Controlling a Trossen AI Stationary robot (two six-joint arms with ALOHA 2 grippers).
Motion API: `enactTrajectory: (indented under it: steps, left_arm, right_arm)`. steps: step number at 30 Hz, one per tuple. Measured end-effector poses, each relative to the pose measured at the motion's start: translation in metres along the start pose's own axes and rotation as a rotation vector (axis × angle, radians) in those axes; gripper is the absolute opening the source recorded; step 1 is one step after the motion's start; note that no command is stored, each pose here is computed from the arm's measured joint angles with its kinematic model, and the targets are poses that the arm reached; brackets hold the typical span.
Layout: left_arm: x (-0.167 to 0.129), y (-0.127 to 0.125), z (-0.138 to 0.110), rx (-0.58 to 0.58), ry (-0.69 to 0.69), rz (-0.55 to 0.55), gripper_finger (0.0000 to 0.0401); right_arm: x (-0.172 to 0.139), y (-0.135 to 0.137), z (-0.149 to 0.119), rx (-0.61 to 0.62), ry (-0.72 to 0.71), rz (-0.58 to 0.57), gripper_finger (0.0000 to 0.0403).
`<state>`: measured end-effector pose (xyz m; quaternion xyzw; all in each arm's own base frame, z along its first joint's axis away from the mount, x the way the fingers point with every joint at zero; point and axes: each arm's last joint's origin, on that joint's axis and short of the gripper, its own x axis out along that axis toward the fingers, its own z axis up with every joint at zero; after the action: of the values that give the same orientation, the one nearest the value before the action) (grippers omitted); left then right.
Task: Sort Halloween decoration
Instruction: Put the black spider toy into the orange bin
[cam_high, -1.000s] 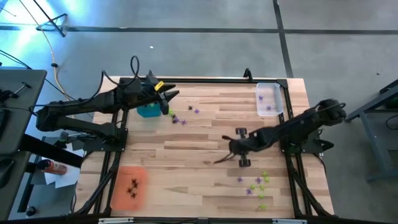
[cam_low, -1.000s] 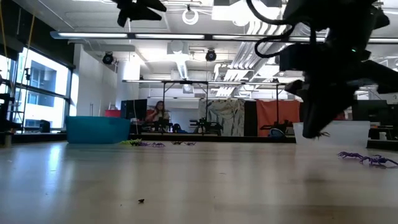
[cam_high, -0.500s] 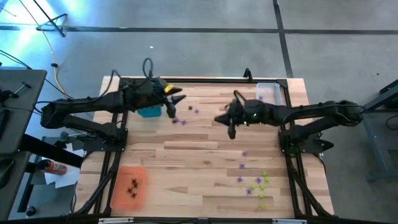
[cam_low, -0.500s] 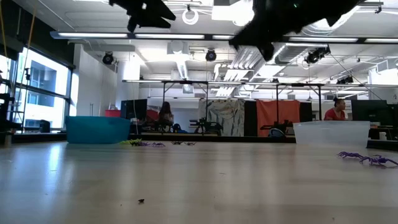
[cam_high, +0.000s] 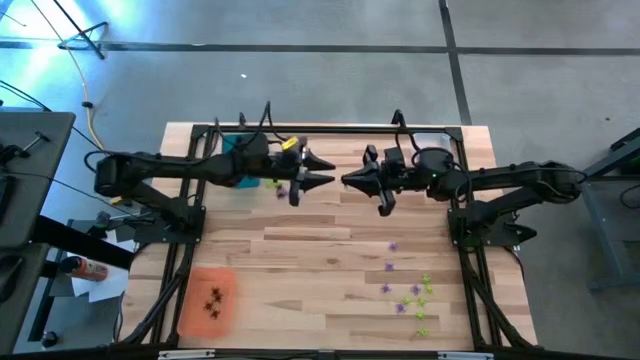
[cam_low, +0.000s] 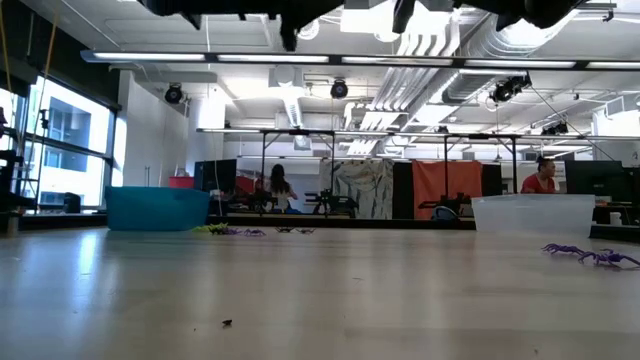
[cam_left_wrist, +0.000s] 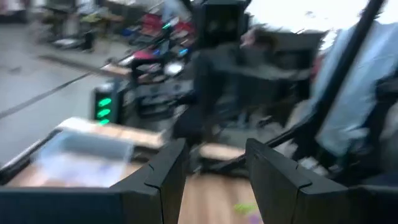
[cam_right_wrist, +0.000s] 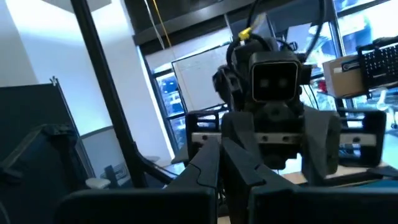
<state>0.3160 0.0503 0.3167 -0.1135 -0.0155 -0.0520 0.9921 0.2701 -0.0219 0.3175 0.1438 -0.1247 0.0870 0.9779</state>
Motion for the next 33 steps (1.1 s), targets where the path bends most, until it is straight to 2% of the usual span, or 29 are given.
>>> enactTrajectory:
  steps: [4, 20, 33]
  left_arm:
    - [0.007, 0.0, -0.003, -0.027, -0.02, -0.11, 0.0152]
    - [0.009, 0.0, -0.001, -0.062, -0.07, -0.126, 0.0152]
    - [0.009, -0.003, -0.001, -0.089, -0.069, -0.136, 0.0152]
  right_arm:
    - [0.0, 0.001, 0.002, -0.002, -0.02, 0.007, 0.0]
    - [0.002, 0.0, 0.003, -0.013, -0.068, -0.004, 0.0]
    - [0.029, -0.01, -0.007, -0.007, -0.021, 0.012, 0.0]
